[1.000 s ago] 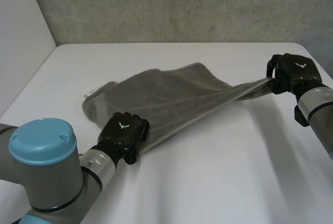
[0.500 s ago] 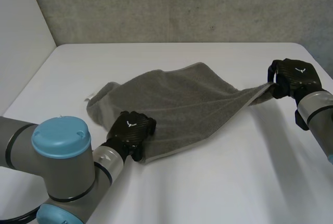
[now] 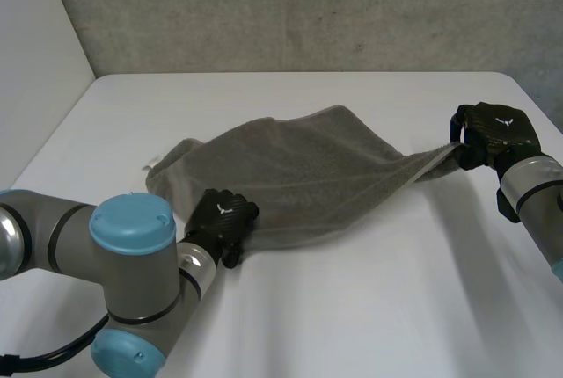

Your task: Fold the towel.

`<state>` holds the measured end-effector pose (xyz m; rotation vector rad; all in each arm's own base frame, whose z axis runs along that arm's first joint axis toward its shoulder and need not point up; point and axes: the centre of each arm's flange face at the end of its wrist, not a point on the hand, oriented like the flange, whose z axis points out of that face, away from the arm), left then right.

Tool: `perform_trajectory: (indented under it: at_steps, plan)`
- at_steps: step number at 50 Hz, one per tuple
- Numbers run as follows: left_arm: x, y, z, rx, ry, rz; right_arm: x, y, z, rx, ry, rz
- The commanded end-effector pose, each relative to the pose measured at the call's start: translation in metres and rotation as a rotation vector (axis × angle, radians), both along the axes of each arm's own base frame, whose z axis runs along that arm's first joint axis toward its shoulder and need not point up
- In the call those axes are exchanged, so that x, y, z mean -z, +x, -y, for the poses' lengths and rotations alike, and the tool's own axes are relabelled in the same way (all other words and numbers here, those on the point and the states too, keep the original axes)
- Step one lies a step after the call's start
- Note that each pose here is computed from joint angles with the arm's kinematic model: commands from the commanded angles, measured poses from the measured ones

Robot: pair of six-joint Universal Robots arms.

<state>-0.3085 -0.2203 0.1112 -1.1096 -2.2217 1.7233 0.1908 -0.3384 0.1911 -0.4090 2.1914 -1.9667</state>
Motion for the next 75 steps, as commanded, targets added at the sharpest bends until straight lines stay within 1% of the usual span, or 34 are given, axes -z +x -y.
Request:
perform_trajectory:
  at_steps: [1,8,10,11,13,16,18,19,21,24,26,27,29,34,40,42,45,49,50,51,53,54,56,59,61,62,64,65,66,67,69,71,73,75]
  plan:
    - [-0.007,-0.001,0.006,-0.026,-0.026,-0.01,0.0,0.0,-0.001,-0.001,0.001,0.0]
    - [-0.023,0.002,0.011,-0.04,-0.057,-0.033,-0.01,0.001,-0.002,-0.007,-0.027,0.004]
    - [-0.058,0.008,0.018,-0.067,-0.137,-0.084,-0.037,0.001,-0.005,-0.012,-0.095,0.012]
    - [-0.058,0.008,0.018,-0.067,-0.138,-0.084,-0.037,0.001,-0.005,-0.012,-0.095,0.012]
    - [-0.102,0.017,0.024,-0.096,-0.24,-0.148,-0.071,0.0,-0.011,-0.016,-0.189,0.023]
    - [-0.126,0.022,0.024,-0.106,-0.298,-0.189,-0.092,0.0,-0.016,-0.018,-0.24,0.028]
    - [-0.179,0.03,0.02,-0.122,-0.427,-0.274,-0.136,-0.005,-0.031,-0.012,-0.335,0.032]
    - [-0.18,0.03,0.02,-0.122,-0.428,-0.274,-0.136,-0.005,-0.032,-0.012,-0.335,0.032]
    - [-0.224,0.042,0.015,-0.14,-0.534,-0.33,-0.176,-0.007,-0.051,-0.021,-0.413,0.039]
    - [-0.243,0.047,0.012,-0.148,-0.572,-0.348,-0.193,-0.006,-0.06,-0.039,-0.438,0.039]
    - [-0.271,0.054,0.009,-0.16,-0.61,-0.366,-0.217,-0.003,-0.077,-0.102,-0.462,0.033]
    - [-0.271,0.054,0.009,-0.16,-0.61,-0.366,-0.217,-0.003,-0.077,-0.102,-0.462,0.033]
    - [-0.288,0.06,0.01,-0.176,-0.622,-0.366,-0.243,-0.002,-0.093,-0.143,-0.487,0.026]
    - [-0.296,0.064,0.013,-0.187,-0.604,-0.349,-0.262,-0.015,-0.098,-0.124,-0.479,-0.019]
    - [-0.273,0.06,0.029,-0.16,-0.514,-0.292,-0.249,-0.014,-0.091,-0.124,-0.423,-0.131]
    - [-0.243,0.053,0.046,-0.141,-0.418,-0.245,-0.227,0.006,-0.083,-0.188,-0.363,-0.186]
    - [-0.219,0.047,0.059,-0.137,-0.351,-0.21,-0.204,0.026,-0.077,-0.239,-0.307,-0.23]
    - [-0.201,0.039,0.077,-0.138,-0.31,-0.188,-0.18,0.036,-0.065,-0.229,-0.249,-0.286]
    - [-0.193,0.036,0.085,-0.138,-0.298,-0.182,-0.166,0.04,-0.054,-0.217,-0.224,-0.327]
    - [-0.193,0.036,0.085,-0.138,-0.297,-0.182,-0.166,0.04,-0.054,-0.217,-0.224,-0.327]
    - [-0.195,0.03,0.1,-0.137,-0.319,-0.193,-0.149,0.052,-0.039,-0.214,-0.222,-0.417]
    - [-0.195,0.03,0.1,-0.137,-0.319,-0.193,-0.149,0.052,-0.039,-0.214,-0.222,-0.418]
    - [-0.216,0.027,0.107,-0.139,-0.39,-0.245,-0.153,0.063,-0.027,-0.163,-0.299,-0.47]
    - [-0.232,0.027,0.111,-0.142,-0.446,-0.287,-0.165,0.066,-0.02,-0.097,-0.371,-0.451]
    - [-0.269,0.027,0.116,-0.144,-0.583,-0.428,-0.195,0.067,-0.01,0.038,-0.563,-0.346]
    - [-0.269,0.027,0.116,-0.144,-0.584,-0.429,-0.195,0.067,-0.01,0.038,-0.565,-0.345]
    - [-0.318,0.037,0.104,-0.13,-0.712,-0.601,-0.233,0.06,-0.015,0.134,-0.766,-0.22]
    - [-0.318,0.037,0.104,-0.13,-0.713,-0.602,-0.233,0.06,-0.015,0.134,-0.767,-0.22]
    - [-0.337,0.045,0.098,-0.126,-0.755,-0.658,-0.251,0.058,-0.031,0.144,-0.831,-0.189]
    - [-0.337,0.045,0.098,-0.126,-0.755,-0.659,-0.251,0.058,-0.031,0.144,-0.831,-0.188]
    - [-0.351,0.058,0.094,-0.131,-0.777,-0.699,-0.263,0.059,-0.049,0.122,-0.843,-0.171]
    - [-0.348,0.063,0.097,-0.144,-0.764,-0.693,-0.256,0.061,-0.049,0.103,-0.806,-0.186]
    - [-0.34,0.066,0.1,-0.157,-0.742,-0.676,-0.247,0.062,-0.049,0.079,-0.766,-0.208]
    - [-0.307,0.064,0.107,-0.158,-0.635,-0.62,-0.237,0.063,-0.049,0.053,-0.72,-0.233]
